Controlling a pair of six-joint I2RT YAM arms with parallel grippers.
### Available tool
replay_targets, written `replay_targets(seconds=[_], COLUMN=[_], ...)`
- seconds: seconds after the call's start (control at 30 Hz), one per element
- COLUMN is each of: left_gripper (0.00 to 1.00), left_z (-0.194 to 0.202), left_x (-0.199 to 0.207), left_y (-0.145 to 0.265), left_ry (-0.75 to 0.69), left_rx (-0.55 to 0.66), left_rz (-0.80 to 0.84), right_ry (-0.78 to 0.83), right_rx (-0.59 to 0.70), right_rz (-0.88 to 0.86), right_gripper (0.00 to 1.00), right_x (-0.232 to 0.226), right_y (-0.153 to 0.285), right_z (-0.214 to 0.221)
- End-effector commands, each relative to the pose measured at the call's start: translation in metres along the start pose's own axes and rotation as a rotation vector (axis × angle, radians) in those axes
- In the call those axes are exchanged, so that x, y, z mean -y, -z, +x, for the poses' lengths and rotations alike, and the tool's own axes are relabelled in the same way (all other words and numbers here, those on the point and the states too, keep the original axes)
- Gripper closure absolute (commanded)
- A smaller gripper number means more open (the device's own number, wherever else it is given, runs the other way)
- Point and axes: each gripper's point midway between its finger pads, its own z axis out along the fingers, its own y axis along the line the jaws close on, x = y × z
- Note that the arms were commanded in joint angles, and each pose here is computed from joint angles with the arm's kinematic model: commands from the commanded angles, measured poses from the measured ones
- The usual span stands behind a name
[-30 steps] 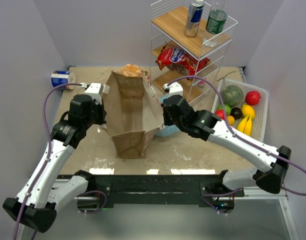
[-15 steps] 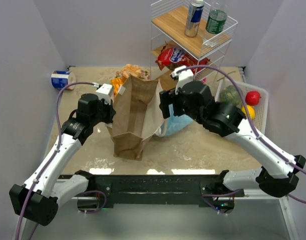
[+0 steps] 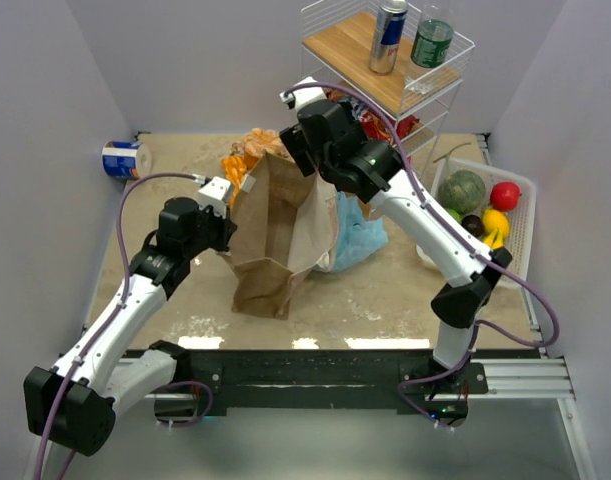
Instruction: Place the mixed food into the grocery bags and tie them
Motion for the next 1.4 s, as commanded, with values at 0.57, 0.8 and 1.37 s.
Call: replay_targets(seconds=[0.57, 0.8, 1.37], left_gripper=[1.0, 1.0, 1.0], left_z=[0.012, 0.011, 0.01], left_x=[0.006, 0.007, 0.008], left_y=[-0.006, -0.005, -0.005], left_ry=[-0.003, -0.002, -0.002], left_rx=[0.024, 0.03, 0.034], left_rz=[0.047, 0.05, 0.054], right_ry=[0.363, 0.413, 0.24], right_rx=[-0.013, -0.1, 0.065], right_rz=[0.247, 0.281, 0.09], right_gripper=[0.01, 0.02, 1.0], right_x=[0.07, 0.077, 0.044], right_y=[-0.057, -0.083, -0.035], right_z=[-0.005, 0.019, -0.018])
